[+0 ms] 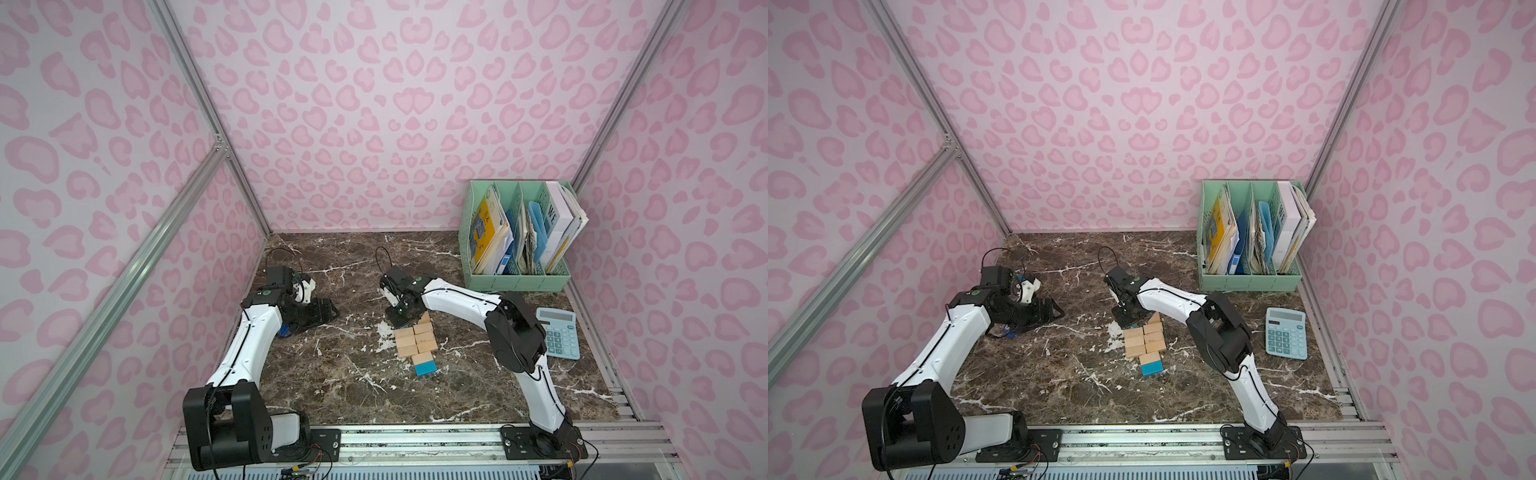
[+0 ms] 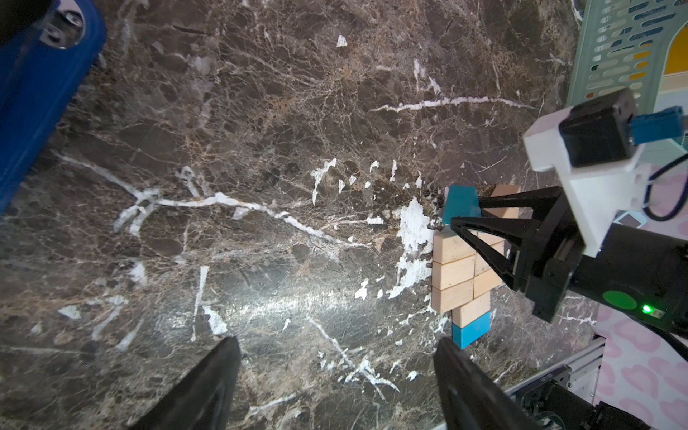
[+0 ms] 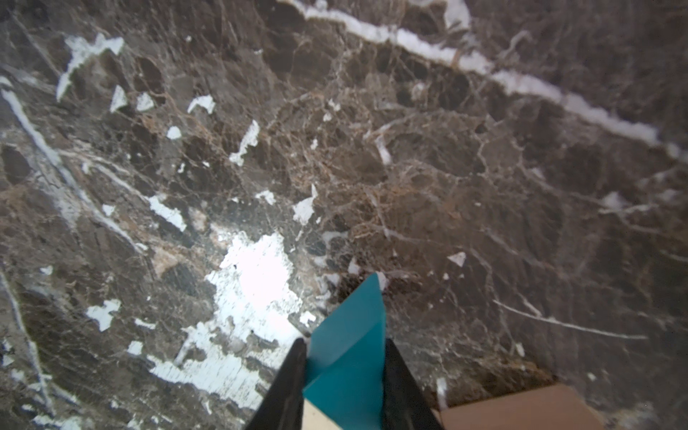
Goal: Assemble a carrot with building blocks
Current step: Adjust the building block at the center of the board, then reset both arms
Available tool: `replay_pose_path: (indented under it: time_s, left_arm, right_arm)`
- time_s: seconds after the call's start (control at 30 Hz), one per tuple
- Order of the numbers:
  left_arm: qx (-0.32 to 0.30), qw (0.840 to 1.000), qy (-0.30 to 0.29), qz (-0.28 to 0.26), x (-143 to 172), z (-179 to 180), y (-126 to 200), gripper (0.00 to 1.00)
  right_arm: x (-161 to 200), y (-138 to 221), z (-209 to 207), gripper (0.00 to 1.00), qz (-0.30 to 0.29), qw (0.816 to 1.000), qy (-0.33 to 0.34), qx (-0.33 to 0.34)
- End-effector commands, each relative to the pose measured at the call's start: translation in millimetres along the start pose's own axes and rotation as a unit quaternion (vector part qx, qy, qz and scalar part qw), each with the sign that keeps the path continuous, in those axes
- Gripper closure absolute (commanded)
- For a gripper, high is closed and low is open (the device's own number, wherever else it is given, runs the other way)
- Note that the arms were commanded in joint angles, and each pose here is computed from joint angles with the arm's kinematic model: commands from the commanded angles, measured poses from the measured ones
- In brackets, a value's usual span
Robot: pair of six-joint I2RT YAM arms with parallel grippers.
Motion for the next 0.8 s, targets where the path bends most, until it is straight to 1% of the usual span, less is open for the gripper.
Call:
replay_pose_path:
  time_s: [0.0, 0.23, 0.3, 0.33, 0.37, 0.4, 0.43, 0.47, 0.5, 0.57, 0.63, 0.67, 0.7, 0.77]
  left_arm:
    - [0.004, 1.000, -0.002, 0.004, 2, -2, 1, 0.17]
    - [0.003, 1.000, -0.001, 0.002, 4, -2, 2, 0.17]
    - [0.003, 1.000, -0.001, 0.002, 4, -2, 2, 0.17]
    - [0.002, 1.000, 0.001, 0.002, 5, -2, 2, 0.16]
    - [0.002, 1.000, 0.001, 0.003, 5, -1, 2, 0.16]
    - [0.000, 1.000, 0.002, 0.004, 5, -1, 2, 0.16]
    - [-0.001, 1.000, 0.003, 0.004, 6, -1, 2, 0.16]
    - [-0.002, 1.000, 0.004, 0.005, 6, 0, 1, 0.16]
    - [-0.002, 1.000, 0.004, 0.005, 6, 0, 1, 0.16]
    - [-0.005, 1.000, 0.003, 0.002, 6, 0, 2, 0.15]
    - [-0.011, 1.000, 0.000, -0.006, 5, 1, 3, 0.11]
    - [-0.015, 1.000, -0.005, -0.011, 4, 2, 3, 0.03]
    - [-0.018, 1.000, -0.016, -0.019, 1, 2, 4, 0.01]
    - [-0.034, 0.998, -0.046, -0.041, -8, 5, 7, 0.01]
  right_arm:
    - [1, 0, 2, 0.70, 0.003, 1.000, 0.008, 0.002]
    - [4, -2, 6, 0.70, 0.007, 1.000, 0.018, 0.000]
    - [6, -4, 7, 0.68, 0.010, 1.000, 0.020, 0.001]
    - [6, -4, 7, 0.65, 0.010, 1.000, 0.021, 0.001]
    - [6, -4, 7, 0.62, 0.010, 1.000, 0.021, 0.001]
    - [6, -4, 7, 0.56, 0.009, 1.000, 0.020, 0.004]
    - [4, -1, 6, 0.47, 0.004, 1.000, 0.018, 0.009]
    - [3, 1, 6, 0.32, -0.001, 1.000, 0.017, 0.013]
    - [0, 7, 6, 0.02, -0.008, 1.000, 0.017, 0.013]
    - [-8, 23, 9, 0.00, -0.030, 0.999, 0.015, 0.010]
    - [-20, 53, 14, 0.00, -0.066, 0.998, 0.015, -0.003]
    - [-25, 70, 15, 0.00, -0.086, 0.996, 0.016, -0.011]
    - [-32, 92, 13, 0.00, -0.110, 0.994, 0.011, -0.018]
    - [-45, 140, -11, 0.00, -0.159, 0.986, -0.020, -0.043]
Point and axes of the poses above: each gripper's point midway between its finger pads, its own y axis back along the fingers, its own z axis along the line the jaws close on, x = y × z, the point moved 5 cm from there along y, back along the fingers, and after that the axes turned 14 degrees about -y, right-handed, at the moved point
